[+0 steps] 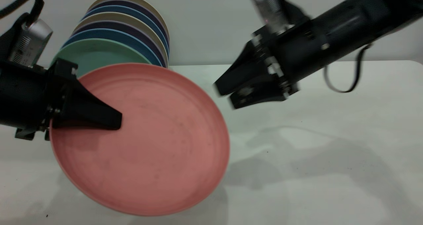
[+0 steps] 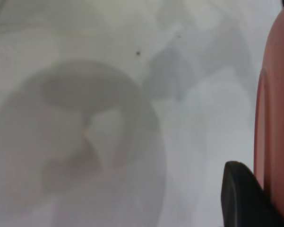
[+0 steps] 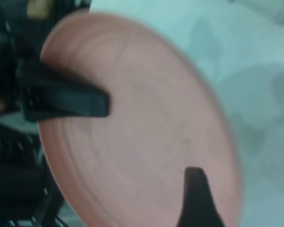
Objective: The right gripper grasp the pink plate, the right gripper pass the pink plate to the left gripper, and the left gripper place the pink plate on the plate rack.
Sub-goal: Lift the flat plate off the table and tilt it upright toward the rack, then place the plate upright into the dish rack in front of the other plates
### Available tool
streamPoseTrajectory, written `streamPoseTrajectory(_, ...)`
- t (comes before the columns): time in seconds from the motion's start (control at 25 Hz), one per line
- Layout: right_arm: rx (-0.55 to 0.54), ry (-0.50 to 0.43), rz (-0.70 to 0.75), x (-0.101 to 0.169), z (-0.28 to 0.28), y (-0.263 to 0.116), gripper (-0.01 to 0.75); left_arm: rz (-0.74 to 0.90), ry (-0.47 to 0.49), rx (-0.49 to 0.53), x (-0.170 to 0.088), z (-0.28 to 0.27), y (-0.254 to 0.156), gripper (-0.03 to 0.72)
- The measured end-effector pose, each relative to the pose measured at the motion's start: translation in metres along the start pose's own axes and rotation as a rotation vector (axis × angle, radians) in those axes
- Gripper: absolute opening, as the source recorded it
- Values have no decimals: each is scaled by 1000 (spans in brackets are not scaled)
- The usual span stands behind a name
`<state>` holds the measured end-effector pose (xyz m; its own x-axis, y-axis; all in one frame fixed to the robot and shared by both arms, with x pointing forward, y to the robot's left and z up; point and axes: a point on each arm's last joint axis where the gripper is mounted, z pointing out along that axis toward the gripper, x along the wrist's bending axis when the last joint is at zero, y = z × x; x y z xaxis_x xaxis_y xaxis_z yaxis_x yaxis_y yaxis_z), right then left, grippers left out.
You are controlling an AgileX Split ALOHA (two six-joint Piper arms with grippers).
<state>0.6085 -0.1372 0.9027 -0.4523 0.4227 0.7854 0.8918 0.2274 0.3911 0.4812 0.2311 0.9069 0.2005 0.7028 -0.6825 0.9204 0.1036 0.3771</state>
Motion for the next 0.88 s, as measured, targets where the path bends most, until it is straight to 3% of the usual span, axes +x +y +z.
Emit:
streamPoseTrajectory(0.24,-66,-28,133,-34,-58,-1,529,142,7,10,1,0,0,125)
streamPoseTrajectory(0.4,28,-117,180,-49,-72,-14,464,230,43,51,1,-2,6,125)
streamPoseTrajectory(0.56,114,-276,185,-59,-76,-22,411,261,114,58,-4,-12,21,125)
streamPoseTrajectory(0.88,193,-652,193,-52,-110,-22,402,353,201,34,-30,-42,59,125)
